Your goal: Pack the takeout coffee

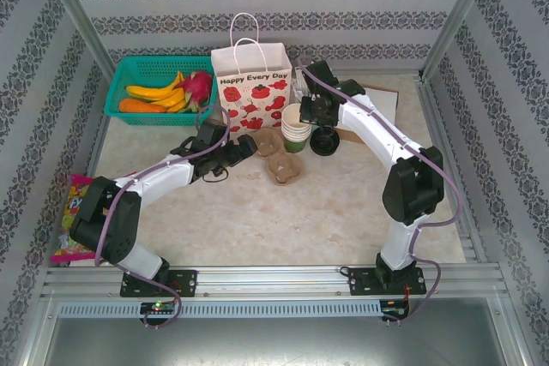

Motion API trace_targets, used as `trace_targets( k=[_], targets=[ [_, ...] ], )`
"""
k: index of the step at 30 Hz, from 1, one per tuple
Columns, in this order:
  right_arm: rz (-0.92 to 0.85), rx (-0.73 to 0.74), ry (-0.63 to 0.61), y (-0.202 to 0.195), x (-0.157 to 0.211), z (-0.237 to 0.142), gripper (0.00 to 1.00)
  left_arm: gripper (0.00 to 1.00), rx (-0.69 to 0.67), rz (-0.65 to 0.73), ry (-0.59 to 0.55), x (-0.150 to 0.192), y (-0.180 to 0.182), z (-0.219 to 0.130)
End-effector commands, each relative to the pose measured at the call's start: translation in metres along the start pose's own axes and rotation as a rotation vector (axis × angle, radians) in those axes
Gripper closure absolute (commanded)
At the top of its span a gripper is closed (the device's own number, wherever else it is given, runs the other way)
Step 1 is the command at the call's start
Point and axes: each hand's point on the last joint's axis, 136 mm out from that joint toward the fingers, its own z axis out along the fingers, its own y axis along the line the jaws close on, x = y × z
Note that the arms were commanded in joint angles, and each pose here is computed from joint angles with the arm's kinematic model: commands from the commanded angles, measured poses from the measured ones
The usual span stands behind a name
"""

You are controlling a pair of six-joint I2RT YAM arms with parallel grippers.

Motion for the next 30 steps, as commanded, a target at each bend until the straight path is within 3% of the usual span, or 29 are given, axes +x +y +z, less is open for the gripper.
trace_targets(
  k=[1, 5, 12, 15, 20, 23, 26, 28, 30],
  targets=[
    [-0.035, 0.014, -0.035, 0.004, -0.007, -0.014, 0.93, 0.01, 0.012, 0.059, 0.008, 0.001, -0.012, -0.006],
    [-0.049, 0.005, -0.043, 0.004, -0.009, -0.023, 1.00, 0.00, -0.004, 0.076, 0.006, -0.001, -0.013, -0.009],
    [-0.050, -0.114, -0.046, 0.019, -0.012, -0.039, 1.00, 0.00, -0.008, 0.112, -0.008, -0.007, -0.020, -0.017],
    [-0.050, -0.084, -0.058, 0.014, -0.016, -0.039, 1.00, 0.01, 0.007, 0.141, -0.018, -0.009, -0.025, -0.019],
    [-0.033, -0.153, -0.100, 0.023, -0.021, -0.042, 1.00, 0.00, 0.038, 0.198, -0.007, -0.011, -0.036, -0.018],
    [-0.067, -0.069, -0.048, 0.014, -0.019, -0.042, 1.00, 0.00, 0.127, 0.290, 0.002, -0.010, -0.057, -0.016],
    [-0.026, -0.191, -0.113, 0.024, -0.027, -0.045, 1.00, 0.00, 0.210, 0.449, -0.034, -0.009, -0.080, -0.015],
    [-0.066, -0.088, -0.057, 0.013, -0.022, -0.044, 1.00, 0.00, 0.251, 0.552, -0.052, -0.008, -0.092, -0.014],
    [-0.045, -0.151, -0.070, 0.019, -0.024, -0.048, 1.00, 0.00, 0.273, 0.607, -0.063, -0.011, -0.100, -0.014]
  ],
)
